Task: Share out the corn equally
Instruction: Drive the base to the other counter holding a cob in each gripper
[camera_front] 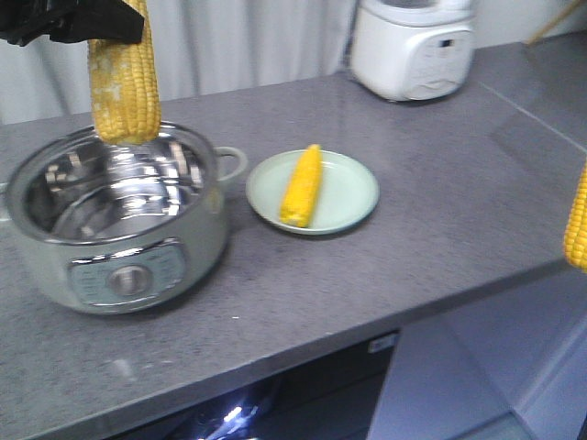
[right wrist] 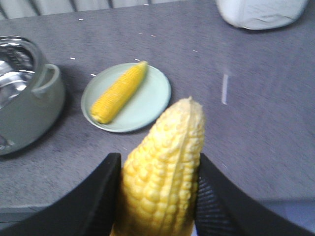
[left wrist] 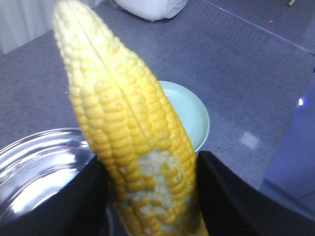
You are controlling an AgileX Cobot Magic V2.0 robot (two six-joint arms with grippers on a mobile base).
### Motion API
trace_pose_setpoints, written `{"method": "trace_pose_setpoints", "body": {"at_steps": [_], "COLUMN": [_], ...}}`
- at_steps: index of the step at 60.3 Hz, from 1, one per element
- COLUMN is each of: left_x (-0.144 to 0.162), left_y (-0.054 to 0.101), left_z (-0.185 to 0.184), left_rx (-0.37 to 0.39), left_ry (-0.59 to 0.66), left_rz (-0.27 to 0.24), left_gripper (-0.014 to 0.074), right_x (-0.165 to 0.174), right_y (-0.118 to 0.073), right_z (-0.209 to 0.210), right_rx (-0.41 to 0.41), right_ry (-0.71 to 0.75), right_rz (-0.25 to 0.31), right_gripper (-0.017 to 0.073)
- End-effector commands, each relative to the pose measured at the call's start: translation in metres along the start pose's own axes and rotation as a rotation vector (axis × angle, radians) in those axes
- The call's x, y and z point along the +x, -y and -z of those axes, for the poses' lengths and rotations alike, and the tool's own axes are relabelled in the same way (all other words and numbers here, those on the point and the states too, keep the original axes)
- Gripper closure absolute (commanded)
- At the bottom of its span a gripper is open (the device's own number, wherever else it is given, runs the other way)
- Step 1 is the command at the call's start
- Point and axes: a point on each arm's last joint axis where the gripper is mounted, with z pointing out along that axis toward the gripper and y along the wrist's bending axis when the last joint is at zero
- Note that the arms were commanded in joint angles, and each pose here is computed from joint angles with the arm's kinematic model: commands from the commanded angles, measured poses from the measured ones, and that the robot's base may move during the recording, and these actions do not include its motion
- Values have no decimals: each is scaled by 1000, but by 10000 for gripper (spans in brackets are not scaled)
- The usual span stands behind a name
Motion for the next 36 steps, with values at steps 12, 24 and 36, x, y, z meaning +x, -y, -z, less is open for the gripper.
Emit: {"method": "trace_pose_setpoints", "body": {"at_steps": [12, 24, 36], "left_x": [-12, -12, -12], "left_y": [9, 9, 9], "left_z": [22, 22, 22], "left_rx": [4, 4, 4], "left_ry": [119, 119, 119], "left_rz": [-1, -1, -1], "left_gripper": [528, 528, 528], "right_x": [-10, -10, -10], "right_y": [-6, -6, -6], "right_z": [11, 11, 11], "right_rx": [9, 9, 9], "right_ry": [92, 92, 92], "right_rz": [10, 10, 10], "right_gripper": [437, 437, 437]}}
